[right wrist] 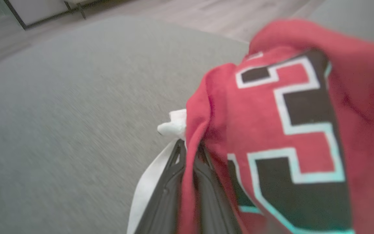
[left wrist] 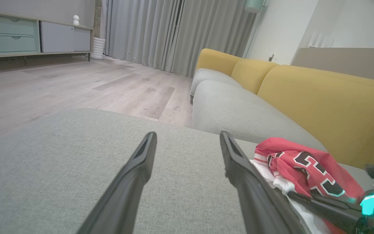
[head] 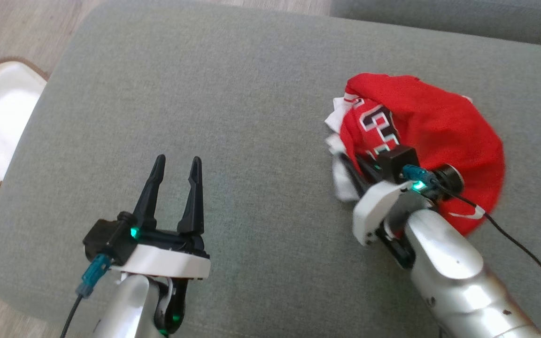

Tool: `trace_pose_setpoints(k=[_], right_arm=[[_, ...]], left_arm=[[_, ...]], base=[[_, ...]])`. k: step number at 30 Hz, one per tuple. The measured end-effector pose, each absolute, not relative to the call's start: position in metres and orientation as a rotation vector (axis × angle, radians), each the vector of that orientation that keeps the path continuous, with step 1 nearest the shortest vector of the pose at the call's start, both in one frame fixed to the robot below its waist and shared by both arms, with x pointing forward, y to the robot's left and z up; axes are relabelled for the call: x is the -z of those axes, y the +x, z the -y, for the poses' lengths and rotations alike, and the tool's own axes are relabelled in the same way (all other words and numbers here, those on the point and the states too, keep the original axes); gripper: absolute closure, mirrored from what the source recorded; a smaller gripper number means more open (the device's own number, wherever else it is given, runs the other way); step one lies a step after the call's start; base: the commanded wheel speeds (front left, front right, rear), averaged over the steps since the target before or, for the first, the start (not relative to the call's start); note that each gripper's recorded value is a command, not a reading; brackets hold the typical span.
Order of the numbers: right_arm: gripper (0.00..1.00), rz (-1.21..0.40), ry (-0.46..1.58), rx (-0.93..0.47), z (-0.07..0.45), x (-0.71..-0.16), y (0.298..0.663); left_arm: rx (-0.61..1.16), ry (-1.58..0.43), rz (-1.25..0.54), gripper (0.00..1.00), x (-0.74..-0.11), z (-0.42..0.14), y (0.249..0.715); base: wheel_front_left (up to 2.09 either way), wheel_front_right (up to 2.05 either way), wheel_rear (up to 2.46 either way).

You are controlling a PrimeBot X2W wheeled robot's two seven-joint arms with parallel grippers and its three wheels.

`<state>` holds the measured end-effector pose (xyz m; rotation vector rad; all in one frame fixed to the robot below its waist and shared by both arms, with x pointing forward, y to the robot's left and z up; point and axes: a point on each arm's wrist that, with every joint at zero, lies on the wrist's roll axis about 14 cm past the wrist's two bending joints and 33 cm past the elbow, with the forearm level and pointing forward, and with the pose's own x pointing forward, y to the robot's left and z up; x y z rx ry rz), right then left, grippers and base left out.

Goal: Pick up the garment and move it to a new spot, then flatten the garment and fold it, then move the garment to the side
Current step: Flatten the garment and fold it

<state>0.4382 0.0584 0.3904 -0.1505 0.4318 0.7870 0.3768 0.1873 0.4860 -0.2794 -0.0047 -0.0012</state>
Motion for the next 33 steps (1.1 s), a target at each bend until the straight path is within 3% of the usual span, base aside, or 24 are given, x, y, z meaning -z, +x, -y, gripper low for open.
trace_pose_setpoints(k=[4,7,9,10,11,15,22,33], right_arm=[[1.00,-0.205,-0.010,-0.852,-0.088,-0.452,0.441],[1.00,0.028,0.098,-0.908,-0.111,-0.531,0.449],[1.00,0.038,0.091,-0.946,-0.121,-0.542,0.445],[0.22,0.008,0.060,-0.981,-0.128,-0.537,0.438],[0.00,-0.034,0.041,-1.024,-0.135,-0.528,0.425],[0.00,-0.166,-0.019,-1.102,-0.145,-0.493,0.394],[0.00,-0.161,-0.006,-1.042,-0.129,-0.492,0.403],[0.00,0.014,0.043,-0.717,-0.044,-0.536,0.463]], left_arm=[[0.016,-0.282,0.025,0.00,-0.493,-0.184,0.377],[0.032,-0.285,0.042,0.00,-0.499,-0.179,0.377],[0.037,-0.286,0.049,0.00,-0.501,-0.178,0.377],[0.039,-0.286,0.052,0.00,-0.503,-0.177,0.377],[0.041,-0.287,0.055,0.00,-0.504,-0.177,0.377],[0.044,-0.289,0.060,0.00,-0.505,-0.176,0.376],[0.058,-0.298,0.073,0.00,-0.509,-0.173,0.377],[0.112,-0.313,0.126,0.00,-0.527,-0.157,0.380]], base=[[0.00,0.00,0.00],[0.00,0.00,0.00],[0.00,0.00,0.00],[0.00,0.00,0.00],[0.00,0.00,0.00],[0.00,0.00,0.00],[0.00,0.00,0.00],[0.00,0.00,0.00]])
